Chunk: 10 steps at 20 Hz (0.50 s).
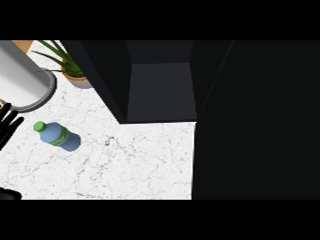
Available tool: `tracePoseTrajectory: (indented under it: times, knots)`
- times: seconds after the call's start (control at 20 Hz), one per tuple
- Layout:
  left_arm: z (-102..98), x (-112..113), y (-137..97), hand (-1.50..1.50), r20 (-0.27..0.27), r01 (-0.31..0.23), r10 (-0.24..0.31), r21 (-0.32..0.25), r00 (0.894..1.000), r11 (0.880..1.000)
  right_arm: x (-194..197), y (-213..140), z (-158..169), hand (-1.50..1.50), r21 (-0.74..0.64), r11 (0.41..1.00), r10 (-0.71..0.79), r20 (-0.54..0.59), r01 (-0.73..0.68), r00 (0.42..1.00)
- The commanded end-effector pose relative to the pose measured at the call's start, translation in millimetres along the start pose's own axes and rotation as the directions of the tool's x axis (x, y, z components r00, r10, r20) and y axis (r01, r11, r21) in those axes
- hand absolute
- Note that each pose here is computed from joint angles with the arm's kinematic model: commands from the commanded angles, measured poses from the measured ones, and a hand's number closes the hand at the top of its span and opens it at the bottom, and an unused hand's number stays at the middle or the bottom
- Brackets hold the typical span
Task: Pick up the bottled water, place it into the cabinet and close the cabinet
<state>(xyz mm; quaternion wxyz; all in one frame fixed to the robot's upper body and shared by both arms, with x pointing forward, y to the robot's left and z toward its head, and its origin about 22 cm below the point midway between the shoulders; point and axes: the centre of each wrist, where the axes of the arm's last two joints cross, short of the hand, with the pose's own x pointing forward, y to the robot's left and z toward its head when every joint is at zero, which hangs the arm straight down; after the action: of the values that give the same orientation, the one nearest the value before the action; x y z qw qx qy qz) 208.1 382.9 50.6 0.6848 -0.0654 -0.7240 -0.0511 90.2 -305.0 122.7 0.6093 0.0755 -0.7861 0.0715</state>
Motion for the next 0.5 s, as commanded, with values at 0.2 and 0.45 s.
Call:
tracePoseTrajectory:
  times: [0.2,0.45]
  knots:
    - [-25,-39,8,-1.5,-0.031,0.048,-0.046,0.068,0.998,0.997,39,15,15,-1.5,0.067,0.994,-0.09,0.11,0.083,0.99]
    - [-39,-64,12,-1.5,-0.088,0.033,-0.027,0.064,0.996,0.997,36,16,22,-1.5,0.042,0.995,-0.098,0.101,0.095,0.99]
